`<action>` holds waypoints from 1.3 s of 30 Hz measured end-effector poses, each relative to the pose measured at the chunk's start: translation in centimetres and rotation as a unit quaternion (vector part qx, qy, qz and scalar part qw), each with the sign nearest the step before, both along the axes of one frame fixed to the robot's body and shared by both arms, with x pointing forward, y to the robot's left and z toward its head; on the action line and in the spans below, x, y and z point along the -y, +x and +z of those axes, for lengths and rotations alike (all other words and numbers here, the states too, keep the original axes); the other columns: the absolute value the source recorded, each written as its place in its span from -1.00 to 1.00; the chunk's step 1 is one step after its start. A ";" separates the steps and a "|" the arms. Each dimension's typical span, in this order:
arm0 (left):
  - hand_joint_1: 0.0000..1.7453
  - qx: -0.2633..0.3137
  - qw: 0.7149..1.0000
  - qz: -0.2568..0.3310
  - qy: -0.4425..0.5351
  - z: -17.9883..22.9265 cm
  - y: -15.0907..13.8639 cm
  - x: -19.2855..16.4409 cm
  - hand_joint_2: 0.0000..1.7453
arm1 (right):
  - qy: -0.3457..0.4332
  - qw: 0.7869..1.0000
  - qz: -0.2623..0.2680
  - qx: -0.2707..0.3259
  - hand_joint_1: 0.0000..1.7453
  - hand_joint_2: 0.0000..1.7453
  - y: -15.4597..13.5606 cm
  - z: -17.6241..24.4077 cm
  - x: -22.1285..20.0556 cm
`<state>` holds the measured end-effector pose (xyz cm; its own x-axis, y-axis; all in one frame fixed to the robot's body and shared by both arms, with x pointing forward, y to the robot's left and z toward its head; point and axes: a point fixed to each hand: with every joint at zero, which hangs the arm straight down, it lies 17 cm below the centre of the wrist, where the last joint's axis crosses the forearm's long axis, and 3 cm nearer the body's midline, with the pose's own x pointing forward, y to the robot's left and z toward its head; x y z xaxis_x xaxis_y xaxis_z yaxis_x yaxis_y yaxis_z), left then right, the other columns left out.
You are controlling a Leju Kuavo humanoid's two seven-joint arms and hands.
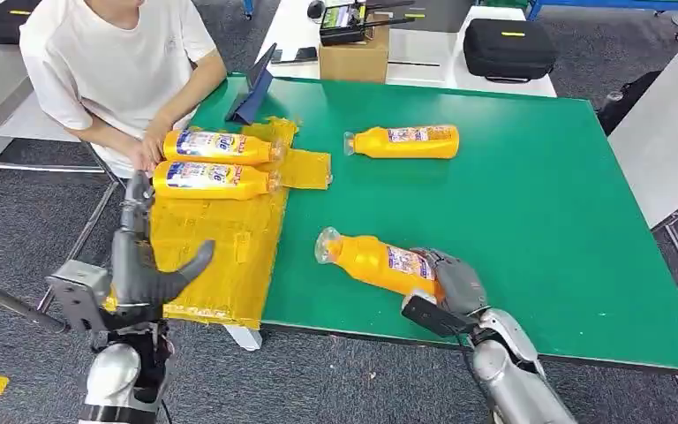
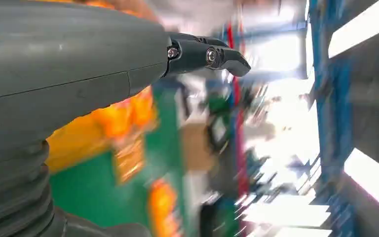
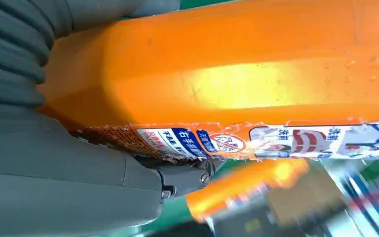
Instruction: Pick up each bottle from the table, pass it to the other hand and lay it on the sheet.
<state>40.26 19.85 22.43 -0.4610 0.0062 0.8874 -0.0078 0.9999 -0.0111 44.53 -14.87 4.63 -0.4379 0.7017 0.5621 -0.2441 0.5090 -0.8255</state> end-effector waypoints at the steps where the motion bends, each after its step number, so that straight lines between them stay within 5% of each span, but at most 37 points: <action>1: -1.00 -0.009 1.000 -0.019 0.009 -0.8 -0.3 1.4 1.00 | 0.020 1.000 -0.002 0.006 1.00 1.00 -0.6 0.7 -0.5; 6: -1.00 -0.045 0.993 -0.108 -0.006 -3.4 -1.8 7.1 1.00 | 0.122 0.990 -0.004 0.067 1.00 1.00 -2.3 6.1 -2.4; 18: -1.00 -0.059 0.973 -0.222 -0.015 -5.4 -5.7 14.4 1.00 | 0.235 0.965 0.015 0.112 1.00 1.00 -4.8 12.3 -7.0; 39: -1.00 -0.035 0.949 -0.265 -0.165 -1.0 -5.9 15.3 1.00 | 0.211 0.962 0.110 0.135 1.00 1.00 -8.8 13.3 -17.0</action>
